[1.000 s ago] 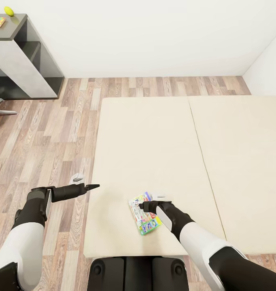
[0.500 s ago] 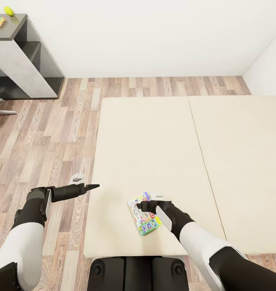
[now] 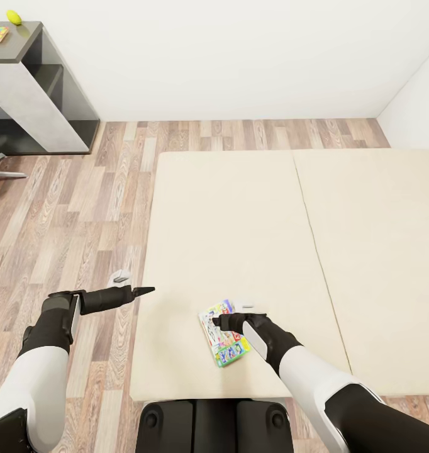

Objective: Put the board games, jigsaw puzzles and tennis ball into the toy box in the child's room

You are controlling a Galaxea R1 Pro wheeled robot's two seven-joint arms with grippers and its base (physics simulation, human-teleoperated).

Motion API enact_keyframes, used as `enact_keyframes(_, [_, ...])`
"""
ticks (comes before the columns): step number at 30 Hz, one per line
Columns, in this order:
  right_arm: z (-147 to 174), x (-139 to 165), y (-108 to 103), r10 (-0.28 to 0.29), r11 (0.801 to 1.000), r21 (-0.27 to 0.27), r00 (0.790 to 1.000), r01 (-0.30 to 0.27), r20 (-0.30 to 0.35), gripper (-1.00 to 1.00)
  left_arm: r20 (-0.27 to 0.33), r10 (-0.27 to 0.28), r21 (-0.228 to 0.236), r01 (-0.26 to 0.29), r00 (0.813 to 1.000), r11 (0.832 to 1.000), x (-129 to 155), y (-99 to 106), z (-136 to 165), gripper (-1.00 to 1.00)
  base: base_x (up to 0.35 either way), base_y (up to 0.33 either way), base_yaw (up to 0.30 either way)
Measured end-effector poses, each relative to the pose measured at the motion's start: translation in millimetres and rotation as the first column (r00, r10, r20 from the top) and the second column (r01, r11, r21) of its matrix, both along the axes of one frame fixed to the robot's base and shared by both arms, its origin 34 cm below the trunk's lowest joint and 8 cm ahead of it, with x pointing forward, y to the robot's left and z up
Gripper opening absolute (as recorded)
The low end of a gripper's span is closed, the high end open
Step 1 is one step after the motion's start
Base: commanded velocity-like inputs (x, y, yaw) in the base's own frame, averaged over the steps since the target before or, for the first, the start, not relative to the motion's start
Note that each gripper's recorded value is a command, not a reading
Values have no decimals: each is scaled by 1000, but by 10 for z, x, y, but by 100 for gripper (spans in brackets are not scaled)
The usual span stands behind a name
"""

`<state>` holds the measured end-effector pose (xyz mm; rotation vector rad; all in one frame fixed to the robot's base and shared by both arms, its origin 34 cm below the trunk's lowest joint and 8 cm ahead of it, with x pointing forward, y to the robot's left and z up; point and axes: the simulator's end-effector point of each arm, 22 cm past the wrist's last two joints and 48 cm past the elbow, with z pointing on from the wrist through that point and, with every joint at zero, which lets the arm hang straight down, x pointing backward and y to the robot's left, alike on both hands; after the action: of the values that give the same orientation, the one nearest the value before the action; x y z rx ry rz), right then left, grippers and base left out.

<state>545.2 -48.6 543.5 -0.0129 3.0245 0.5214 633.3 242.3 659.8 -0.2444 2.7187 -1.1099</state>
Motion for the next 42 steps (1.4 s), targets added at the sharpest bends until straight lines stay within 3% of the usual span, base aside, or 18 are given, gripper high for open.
enact_keyframes(32, [-55, -117, -71, 2, 1000, -23, 1000, -2, -25, 100, 0, -1, 1, 1, 1000, 1000, -2, 1, -1, 100, 0, 0, 0])
enact_keyframes(42, [-52, -146, -33, 58, 998, -28, 998, -59, -9, 100, 0, 0, 0, 0, 1000, 1000, -1, 0, -1, 100, 0, 0, 0])
